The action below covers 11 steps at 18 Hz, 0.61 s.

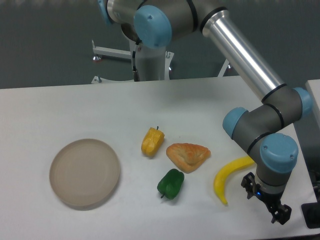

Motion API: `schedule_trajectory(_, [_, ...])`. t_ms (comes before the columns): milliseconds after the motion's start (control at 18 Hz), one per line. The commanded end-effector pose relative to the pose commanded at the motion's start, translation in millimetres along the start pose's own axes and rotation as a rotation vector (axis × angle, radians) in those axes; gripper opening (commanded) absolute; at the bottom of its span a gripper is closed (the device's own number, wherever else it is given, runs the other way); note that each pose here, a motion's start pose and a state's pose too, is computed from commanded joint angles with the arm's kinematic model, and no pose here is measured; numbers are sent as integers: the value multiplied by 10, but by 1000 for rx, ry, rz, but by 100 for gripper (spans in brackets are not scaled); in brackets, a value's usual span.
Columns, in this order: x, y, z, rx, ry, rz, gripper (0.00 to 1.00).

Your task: Pick up the green pepper from the table

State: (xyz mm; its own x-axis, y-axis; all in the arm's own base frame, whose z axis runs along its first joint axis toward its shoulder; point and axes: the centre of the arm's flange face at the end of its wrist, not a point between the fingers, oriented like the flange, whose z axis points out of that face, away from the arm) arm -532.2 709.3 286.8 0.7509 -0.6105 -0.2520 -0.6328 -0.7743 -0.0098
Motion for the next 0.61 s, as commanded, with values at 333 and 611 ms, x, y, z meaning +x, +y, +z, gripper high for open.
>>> schedule_trajectory(333, [5, 0, 1, 0, 1, -1, 100])
schedule_trajectory(611, [15, -13, -38, 2, 0, -25, 100])
